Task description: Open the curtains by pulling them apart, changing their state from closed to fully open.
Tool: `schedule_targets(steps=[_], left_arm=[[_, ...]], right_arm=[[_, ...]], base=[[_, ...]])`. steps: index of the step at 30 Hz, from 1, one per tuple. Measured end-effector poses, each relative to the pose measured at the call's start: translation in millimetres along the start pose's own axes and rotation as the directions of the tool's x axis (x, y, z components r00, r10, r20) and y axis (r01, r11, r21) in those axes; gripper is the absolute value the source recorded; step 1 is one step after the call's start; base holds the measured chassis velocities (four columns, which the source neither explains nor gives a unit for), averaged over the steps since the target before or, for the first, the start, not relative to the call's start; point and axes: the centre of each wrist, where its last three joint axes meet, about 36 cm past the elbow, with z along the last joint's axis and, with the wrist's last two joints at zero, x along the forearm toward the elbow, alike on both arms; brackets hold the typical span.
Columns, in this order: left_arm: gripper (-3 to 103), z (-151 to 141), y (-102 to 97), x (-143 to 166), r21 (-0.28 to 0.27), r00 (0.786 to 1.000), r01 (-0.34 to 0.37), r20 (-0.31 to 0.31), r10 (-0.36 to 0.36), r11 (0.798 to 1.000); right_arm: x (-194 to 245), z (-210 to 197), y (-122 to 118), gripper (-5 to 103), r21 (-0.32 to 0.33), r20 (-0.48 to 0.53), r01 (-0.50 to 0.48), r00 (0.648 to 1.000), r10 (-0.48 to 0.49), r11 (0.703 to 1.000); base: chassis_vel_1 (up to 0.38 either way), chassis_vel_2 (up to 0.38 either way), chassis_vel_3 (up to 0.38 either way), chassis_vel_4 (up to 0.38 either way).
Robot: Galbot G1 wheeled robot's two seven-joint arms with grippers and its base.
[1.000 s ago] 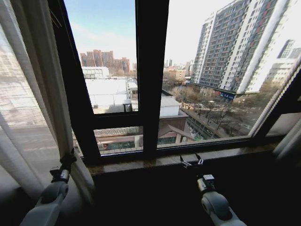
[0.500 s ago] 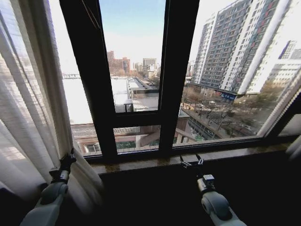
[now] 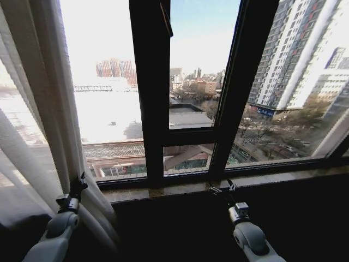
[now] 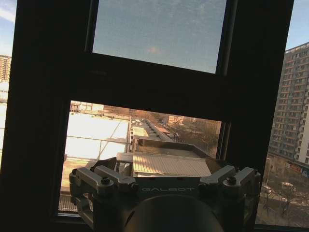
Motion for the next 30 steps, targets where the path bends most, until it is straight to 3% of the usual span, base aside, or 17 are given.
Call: schedule_targets(steps=[16, 30], left_arm=[[0, 1.2, -0.4, -2.6, 0.0, 1.0, 0.006, 0.001, -0.006, 1.0], [0, 5.8, 4.1, -4.1, -0.005, 1.0, 0.017, -0.016, -0.017, 1.0]], right_arm=[[0.0, 0.0, 0.1, 100, 0.0, 0.0, 0.0, 1.0, 0.0, 1.0], [0.0, 0.0, -0.1, 100, 0.0, 0.0, 0.0, 1.0, 0.0, 1.0]], base=[[0.346, 0.318, -0.356, -0.302], [0.048, 0.022, -0.03, -0.029]])
